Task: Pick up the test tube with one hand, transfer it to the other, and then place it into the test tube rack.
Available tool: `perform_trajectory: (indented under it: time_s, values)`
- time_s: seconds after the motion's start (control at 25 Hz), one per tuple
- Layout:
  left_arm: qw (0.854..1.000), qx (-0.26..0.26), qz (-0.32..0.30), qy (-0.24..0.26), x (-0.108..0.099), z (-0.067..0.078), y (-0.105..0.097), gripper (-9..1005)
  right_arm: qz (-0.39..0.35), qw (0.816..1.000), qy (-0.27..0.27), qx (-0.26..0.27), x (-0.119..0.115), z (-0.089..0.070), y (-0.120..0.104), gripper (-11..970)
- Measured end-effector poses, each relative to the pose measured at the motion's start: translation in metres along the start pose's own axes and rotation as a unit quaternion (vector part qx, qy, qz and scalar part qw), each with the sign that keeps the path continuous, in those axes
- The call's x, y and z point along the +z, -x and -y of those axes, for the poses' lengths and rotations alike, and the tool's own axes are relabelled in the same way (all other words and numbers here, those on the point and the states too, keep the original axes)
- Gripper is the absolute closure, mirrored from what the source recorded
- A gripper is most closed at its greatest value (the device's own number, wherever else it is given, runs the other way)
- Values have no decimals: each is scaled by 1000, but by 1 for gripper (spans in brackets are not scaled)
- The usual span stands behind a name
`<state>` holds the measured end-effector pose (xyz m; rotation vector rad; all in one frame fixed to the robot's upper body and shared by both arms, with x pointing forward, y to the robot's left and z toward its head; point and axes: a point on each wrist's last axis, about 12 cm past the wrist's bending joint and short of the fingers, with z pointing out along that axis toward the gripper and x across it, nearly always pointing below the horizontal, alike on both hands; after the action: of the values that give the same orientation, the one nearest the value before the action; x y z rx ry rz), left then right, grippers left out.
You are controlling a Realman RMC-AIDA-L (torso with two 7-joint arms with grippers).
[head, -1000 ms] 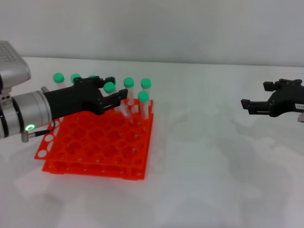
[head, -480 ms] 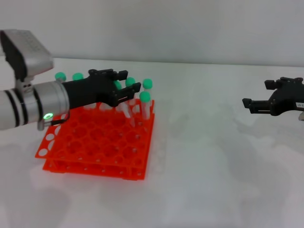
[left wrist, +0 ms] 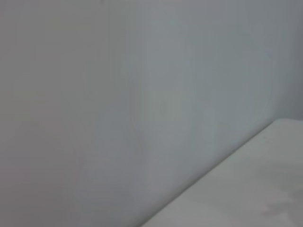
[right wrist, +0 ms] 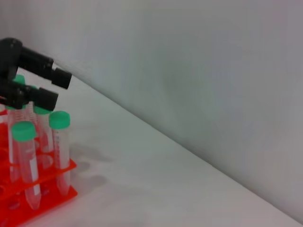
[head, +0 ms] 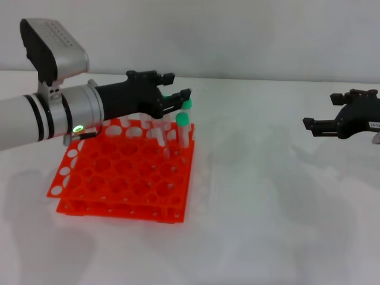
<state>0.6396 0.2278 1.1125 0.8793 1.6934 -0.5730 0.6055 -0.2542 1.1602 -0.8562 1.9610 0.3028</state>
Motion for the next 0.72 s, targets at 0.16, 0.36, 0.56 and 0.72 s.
perform_trajectory:
  time_s: [0.16, 0.36, 0.56, 0.72]
  values:
    - [1000, 1, 27, -15, -4, 3, 5, 475, 0, 1000, -1, -2, 1, 1, 2, 114]
    - [996, -14, 91, -18, -35, 3, 1, 475, 4, 1000, -12, 6, -5, 7, 1, 113]
    - [984, -43, 172, 12, -90, 10, -21, 475, 6, 1000, -24, 15, -10, 13, -5, 113]
    - [972, -66, 219, 56, -137, 27, -51, 475, 15, 999, -40, 25, -19, 20, -15, 113]
